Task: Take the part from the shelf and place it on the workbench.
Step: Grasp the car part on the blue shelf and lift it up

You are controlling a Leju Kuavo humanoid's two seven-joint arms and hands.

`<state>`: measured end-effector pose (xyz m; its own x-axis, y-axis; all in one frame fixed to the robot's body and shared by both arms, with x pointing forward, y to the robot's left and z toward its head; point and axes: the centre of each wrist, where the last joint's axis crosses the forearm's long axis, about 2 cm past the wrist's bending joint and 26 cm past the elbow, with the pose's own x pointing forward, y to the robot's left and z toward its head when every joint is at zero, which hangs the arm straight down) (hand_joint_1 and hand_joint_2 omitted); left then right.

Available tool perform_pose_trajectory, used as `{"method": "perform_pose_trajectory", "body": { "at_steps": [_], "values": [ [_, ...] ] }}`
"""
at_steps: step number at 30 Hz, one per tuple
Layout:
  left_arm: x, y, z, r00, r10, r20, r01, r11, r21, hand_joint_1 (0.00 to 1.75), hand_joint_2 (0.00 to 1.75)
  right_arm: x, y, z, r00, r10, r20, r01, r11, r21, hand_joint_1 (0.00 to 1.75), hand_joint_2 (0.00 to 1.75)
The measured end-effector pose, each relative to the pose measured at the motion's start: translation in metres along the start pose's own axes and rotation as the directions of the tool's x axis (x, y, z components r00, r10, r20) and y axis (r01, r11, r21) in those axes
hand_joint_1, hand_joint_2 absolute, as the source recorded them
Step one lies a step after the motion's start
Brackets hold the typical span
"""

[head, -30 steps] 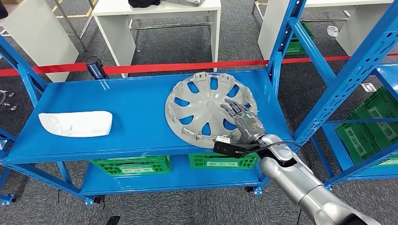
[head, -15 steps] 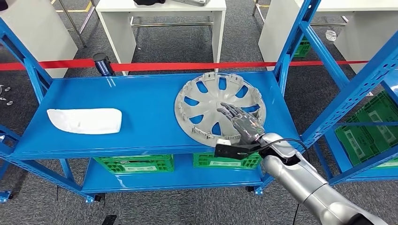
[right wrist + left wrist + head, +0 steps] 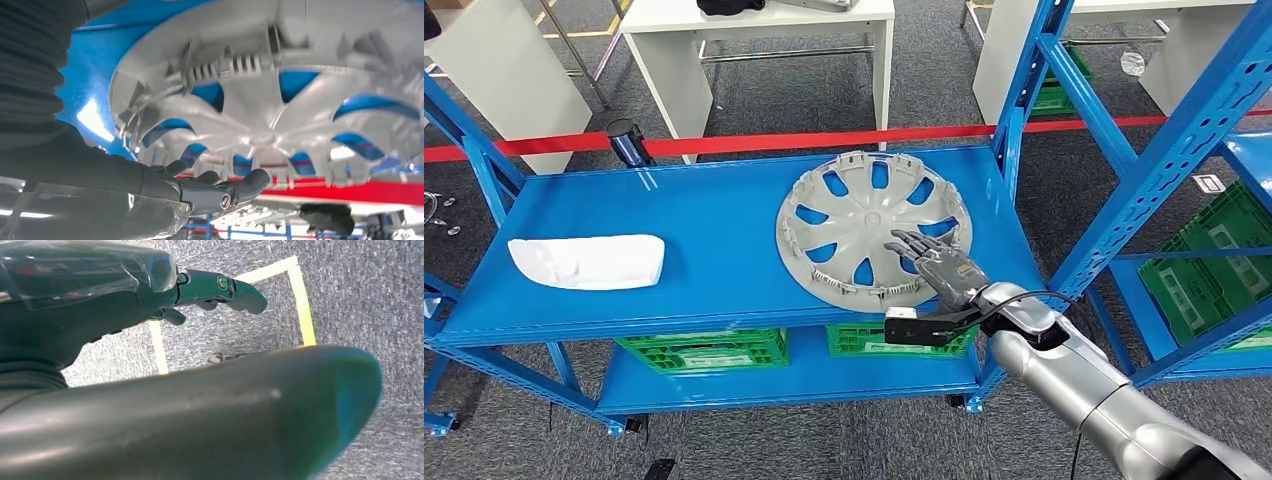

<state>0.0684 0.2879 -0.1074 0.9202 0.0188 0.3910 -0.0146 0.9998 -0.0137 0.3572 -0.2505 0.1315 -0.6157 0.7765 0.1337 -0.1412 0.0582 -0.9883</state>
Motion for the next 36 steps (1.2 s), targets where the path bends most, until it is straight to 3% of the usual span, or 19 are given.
{"method": "perform_pose_trajectory", "body": {
  "at_steps": [12, 19, 36],
  "values": [
    [0.004, 0.006, -0.001, 1.000, -0.008, 0.009, 0.008, 1.000, 0.004, 0.00, 0.00, -0.004, 0.008, 0.008, 0.999, 0.039, 0.021, -0.041, 0.996, 0.084, 0.00, 1.75],
    [0.005, 0.005, -0.001, 1.000, -0.010, 0.013, 0.010, 1.000, 0.002, 0.00, 0.00, -0.005, 0.028, 0.020, 0.999, 0.051, 0.015, -0.052, 0.987, 0.151, 0.00, 1.75],
    [0.010, 0.008, -0.002, 1.000, -0.015, 0.016, 0.015, 1.000, 0.006, 0.00, 0.00, 0.003, 0.043, 0.018, 0.997, 0.080, -0.005, -0.078, 0.982, 0.173, 0.00, 1.75]
  ]
}}
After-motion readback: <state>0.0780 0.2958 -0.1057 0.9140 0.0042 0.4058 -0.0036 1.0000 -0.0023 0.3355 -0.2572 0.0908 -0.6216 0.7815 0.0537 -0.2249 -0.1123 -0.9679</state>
